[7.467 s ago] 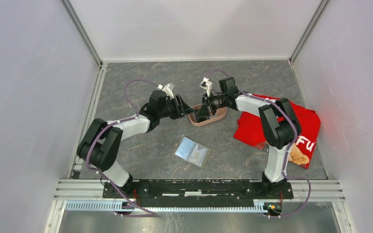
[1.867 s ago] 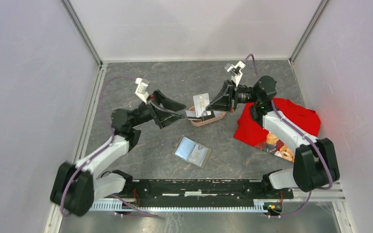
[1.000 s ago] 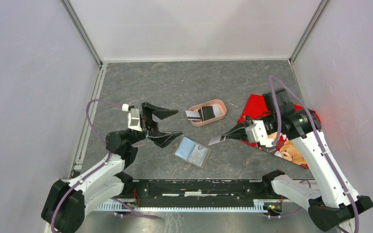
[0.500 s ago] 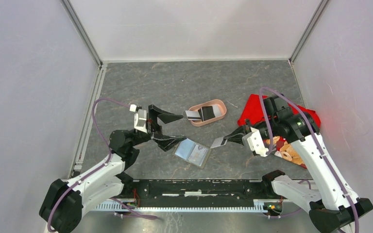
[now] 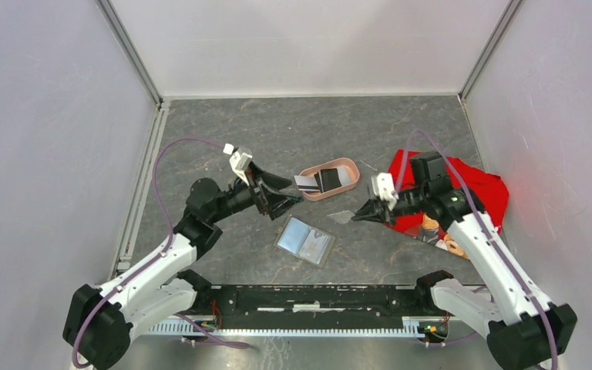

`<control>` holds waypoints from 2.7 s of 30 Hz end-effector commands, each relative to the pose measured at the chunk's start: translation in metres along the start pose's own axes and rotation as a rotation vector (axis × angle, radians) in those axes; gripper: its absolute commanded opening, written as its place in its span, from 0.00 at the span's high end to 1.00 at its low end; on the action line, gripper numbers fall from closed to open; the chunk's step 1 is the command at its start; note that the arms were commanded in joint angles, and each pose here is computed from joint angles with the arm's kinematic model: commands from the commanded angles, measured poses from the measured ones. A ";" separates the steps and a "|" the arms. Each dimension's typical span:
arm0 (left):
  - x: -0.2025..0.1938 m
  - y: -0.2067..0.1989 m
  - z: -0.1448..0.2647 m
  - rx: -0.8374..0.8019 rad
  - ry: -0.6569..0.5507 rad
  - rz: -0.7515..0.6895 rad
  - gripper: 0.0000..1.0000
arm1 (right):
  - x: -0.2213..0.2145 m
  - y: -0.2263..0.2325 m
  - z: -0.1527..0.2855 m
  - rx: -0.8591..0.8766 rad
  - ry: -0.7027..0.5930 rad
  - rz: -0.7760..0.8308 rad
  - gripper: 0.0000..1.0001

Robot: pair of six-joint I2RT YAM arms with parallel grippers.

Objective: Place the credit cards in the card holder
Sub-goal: Pick up the credit card from the storage box, then insert the credit card into the card holder.

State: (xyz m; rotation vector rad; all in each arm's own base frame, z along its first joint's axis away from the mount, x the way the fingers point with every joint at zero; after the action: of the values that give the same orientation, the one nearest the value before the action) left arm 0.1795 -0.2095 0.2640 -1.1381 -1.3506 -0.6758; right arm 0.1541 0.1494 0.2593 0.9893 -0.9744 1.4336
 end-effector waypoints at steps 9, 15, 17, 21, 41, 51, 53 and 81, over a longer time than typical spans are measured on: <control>-0.082 0.049 0.030 0.684 0.596 0.443 0.29 | -0.071 -0.031 -0.023 -0.296 -0.325 -1.176 1.00; -0.112 0.050 0.023 0.694 0.705 0.499 0.32 | -0.093 -0.030 -0.028 -0.351 -0.307 -1.279 1.00; -0.122 0.047 0.021 0.691 0.740 0.513 0.32 | -0.101 -0.028 -0.029 -0.379 -0.299 -1.302 1.00; -0.137 0.047 0.021 0.694 0.798 0.525 0.36 | -0.103 -0.022 -0.034 -0.301 -0.329 -1.333 1.00; -0.162 0.026 0.028 0.796 0.922 0.545 0.51 | -0.111 -0.014 -0.042 -0.245 -0.287 -1.381 1.00; -0.147 0.007 0.045 0.705 0.803 0.559 0.29 | -0.124 -0.002 -0.052 -0.218 -0.239 -1.437 1.00; -0.156 0.008 0.045 0.701 0.808 0.579 0.29 | -0.126 -0.002 -0.054 -0.217 -0.230 -1.445 1.00; -0.107 -0.017 0.030 0.545 0.493 0.484 0.33 | -0.111 -0.010 -0.039 -0.191 -0.298 -1.175 1.00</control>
State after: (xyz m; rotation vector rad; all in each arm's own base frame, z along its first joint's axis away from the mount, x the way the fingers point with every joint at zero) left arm 0.1262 -0.2222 0.1165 -0.6487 -0.4576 -0.2106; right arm 0.1724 0.1508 0.1324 1.2318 -0.4528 0.1105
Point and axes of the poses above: each gripper's point midway between its finger pads, its own z axis back along the fingers, its own y axis along the line the jaws close on, x = y × z, the point moved 6 cm from there along z, back along the fingers, and after that the axes turned 12 degrees about -z, right-handed, at the moved point
